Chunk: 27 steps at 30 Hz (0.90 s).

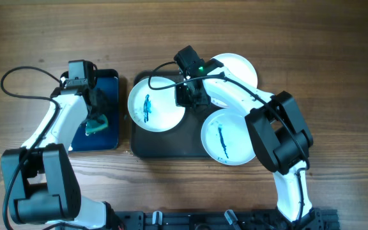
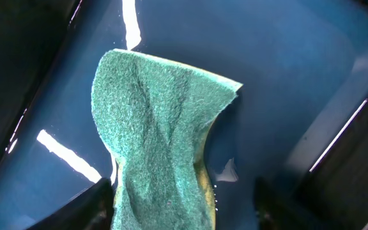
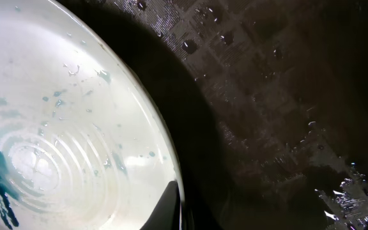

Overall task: Clean dirty plates on tray and stack at the side
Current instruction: 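Grasp the green sponge in the water tray with the left gripper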

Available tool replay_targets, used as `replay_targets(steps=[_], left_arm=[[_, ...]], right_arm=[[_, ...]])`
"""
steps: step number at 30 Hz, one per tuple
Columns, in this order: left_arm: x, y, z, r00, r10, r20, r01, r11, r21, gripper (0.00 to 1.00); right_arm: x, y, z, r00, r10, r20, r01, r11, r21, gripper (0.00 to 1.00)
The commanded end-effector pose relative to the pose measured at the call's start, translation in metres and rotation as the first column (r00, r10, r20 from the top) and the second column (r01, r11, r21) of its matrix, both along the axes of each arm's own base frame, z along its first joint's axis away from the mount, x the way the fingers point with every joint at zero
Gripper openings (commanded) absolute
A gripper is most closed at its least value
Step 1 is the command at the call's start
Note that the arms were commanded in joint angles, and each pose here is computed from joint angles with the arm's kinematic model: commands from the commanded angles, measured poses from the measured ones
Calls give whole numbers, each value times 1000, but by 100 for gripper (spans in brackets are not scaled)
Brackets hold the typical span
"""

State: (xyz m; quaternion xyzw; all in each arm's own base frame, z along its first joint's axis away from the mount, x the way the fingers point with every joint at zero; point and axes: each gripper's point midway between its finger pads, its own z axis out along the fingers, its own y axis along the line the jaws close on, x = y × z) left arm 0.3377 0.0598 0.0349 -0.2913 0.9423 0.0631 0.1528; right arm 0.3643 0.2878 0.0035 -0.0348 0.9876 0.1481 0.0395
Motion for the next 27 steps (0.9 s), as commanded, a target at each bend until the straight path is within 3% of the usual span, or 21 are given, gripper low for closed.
replay_targets(steps=[1, 7, 10, 13, 14, 20, 27], left_arm=[[-8, 4, -10, 1000, 12, -23, -11, 1000, 23, 60], [-21, 4, -26, 999, 12, -42, -11, 1000, 23, 59], [-25, 4, -32, 999, 13, -45, -12, 1000, 25, 51], [-25, 4, -33, 999, 13, -38, -12, 1000, 26, 10], [-25, 4, -33, 999, 13, -37, -12, 1000, 26, 4], [-25, -3, -14, 1000, 2, -16, -2, 1000, -13, 4], [-11, -35, 68, 979, -51, 197, 84, 983, -165, 4]], right_arm=[[-7, -1, -18, 999, 1, -33, -2, 1000, -17, 4], [-6, 0, -17, 1000, 1, -28, -2, 1000, -14, 4], [-5, 0, -17, 1000, 2, -27, -2, 1000, -13, 4], [-5, 1, -17, 1000, 2, -26, -2, 1000, -12, 4], [-5, 1, -17, 1000, 2, -25, -2, 1000, -11, 4], [-2, 3, -15, 1000, 1, -17, -1, 1000, -1, 4], [-1, 9, -10, 1000, 9, -20, -8, 999, 31, 4]])
